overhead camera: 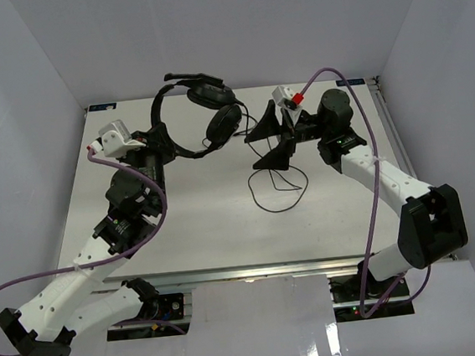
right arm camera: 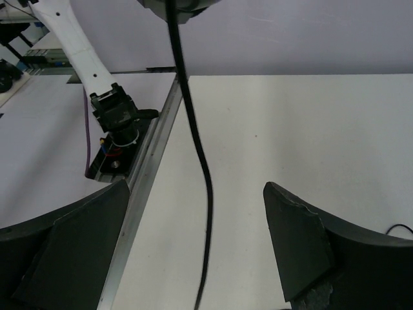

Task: Wrap the headphones

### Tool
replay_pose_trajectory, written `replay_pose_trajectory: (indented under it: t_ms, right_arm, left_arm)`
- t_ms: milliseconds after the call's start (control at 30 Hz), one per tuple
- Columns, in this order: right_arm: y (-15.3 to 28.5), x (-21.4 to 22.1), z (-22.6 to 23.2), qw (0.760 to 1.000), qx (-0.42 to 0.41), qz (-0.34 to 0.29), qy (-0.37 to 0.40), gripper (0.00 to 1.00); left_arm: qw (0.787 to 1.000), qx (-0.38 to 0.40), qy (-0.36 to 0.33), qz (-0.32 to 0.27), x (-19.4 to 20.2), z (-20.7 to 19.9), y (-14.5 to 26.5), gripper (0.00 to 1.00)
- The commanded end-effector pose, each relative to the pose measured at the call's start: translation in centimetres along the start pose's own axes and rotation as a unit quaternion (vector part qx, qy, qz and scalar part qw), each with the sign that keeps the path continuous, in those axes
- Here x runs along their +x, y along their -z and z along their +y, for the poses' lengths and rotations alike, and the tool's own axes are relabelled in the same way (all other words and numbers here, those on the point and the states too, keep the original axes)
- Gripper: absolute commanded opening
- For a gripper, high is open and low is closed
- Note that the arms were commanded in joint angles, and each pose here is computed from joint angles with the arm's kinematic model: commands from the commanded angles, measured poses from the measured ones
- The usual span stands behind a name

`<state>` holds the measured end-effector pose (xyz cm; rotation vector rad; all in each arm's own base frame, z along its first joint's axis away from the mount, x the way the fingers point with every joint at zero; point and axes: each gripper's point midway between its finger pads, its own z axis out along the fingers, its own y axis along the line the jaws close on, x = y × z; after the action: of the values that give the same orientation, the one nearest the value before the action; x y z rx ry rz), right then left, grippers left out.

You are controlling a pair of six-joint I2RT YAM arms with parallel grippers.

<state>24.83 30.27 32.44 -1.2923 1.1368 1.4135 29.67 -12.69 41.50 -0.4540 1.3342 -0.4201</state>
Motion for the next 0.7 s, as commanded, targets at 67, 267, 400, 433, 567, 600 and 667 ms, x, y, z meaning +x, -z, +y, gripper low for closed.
replay_pose_trajectory:
  t_ms: [67,267,400,433,567,600,667]
  right_arm:
    - [-3.1,2.7,0.7,0.998,0.021,0.039,0.052,0.97]
    - [-3.0,6.0,1.8,0.997,0.042,0.057,0.04,0.77]
    - [-4.1,6.7,2.3,0.995,0.046,0.079,0.043,0.69]
    - [-4.3,6.8,2.4,0.995,0.045,0.082,0.044,0.69]
    - [-5.4,7.4,2.9,0.993,0.045,0.096,0.044,0.64]
    - [-5.4,7.6,2.9,0.993,0.05,0.102,0.045,0.62]
    - [-5.1,8.2,2.6,0.99,0.066,0.113,0.045,0.59]
  left_arm:
    - [0.992,0.005,0.121,-0.037,-3.0,-1.4,0.0,0.0]
    - [0.968,-0.053,0.229,-0.086,-4.1,-0.6,-1.1,0.0]
    - [0.956,-0.085,0.257,-0.112,-3.2,-1.1,-3.0,0.0]
    - [0.951,-0.085,0.269,-0.123,-3.6,-1.5,-3.4,0.0]
    - [0.944,-0.128,0.266,-0.148,-2.5,-1.5,-5.2,0.0]
    - [0.94,-0.137,0.27,-0.158,-2.7,-1.6,-5.7,0.0]
    - [0.932,-0.143,0.283,-0.176,-3.7,-1.5,-6.2,0.0]
